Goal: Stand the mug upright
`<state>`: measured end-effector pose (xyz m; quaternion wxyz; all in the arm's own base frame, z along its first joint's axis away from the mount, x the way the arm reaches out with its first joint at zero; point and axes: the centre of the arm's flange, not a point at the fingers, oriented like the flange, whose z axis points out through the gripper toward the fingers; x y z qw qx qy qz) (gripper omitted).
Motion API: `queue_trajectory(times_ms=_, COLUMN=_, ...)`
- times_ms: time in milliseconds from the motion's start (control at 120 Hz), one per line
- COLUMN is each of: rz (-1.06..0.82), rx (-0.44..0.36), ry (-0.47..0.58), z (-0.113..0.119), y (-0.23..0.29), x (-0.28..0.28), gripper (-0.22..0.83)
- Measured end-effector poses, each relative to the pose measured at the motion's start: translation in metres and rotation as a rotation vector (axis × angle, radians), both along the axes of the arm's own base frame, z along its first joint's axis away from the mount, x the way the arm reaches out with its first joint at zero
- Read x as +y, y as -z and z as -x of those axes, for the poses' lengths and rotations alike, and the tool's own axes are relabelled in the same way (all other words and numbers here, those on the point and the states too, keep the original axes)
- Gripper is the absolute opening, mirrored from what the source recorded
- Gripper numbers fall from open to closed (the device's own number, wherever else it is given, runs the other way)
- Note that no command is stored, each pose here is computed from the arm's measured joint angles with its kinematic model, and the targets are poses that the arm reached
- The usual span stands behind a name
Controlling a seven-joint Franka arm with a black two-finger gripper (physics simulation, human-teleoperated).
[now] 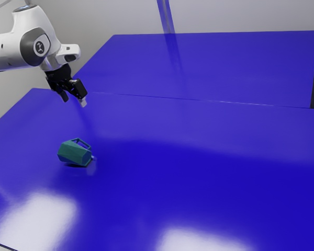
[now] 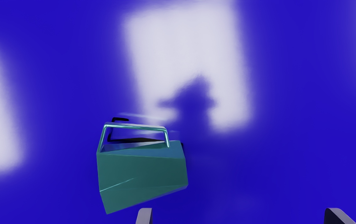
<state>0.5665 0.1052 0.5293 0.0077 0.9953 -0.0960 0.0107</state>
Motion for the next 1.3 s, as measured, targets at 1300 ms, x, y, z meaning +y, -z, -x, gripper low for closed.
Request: queue_trajectory(times_ms=1300, rz=0.582, rx=0.058, ry=0.021, z=-0.015, y=0.194, x=0.199, gripper=0.61)
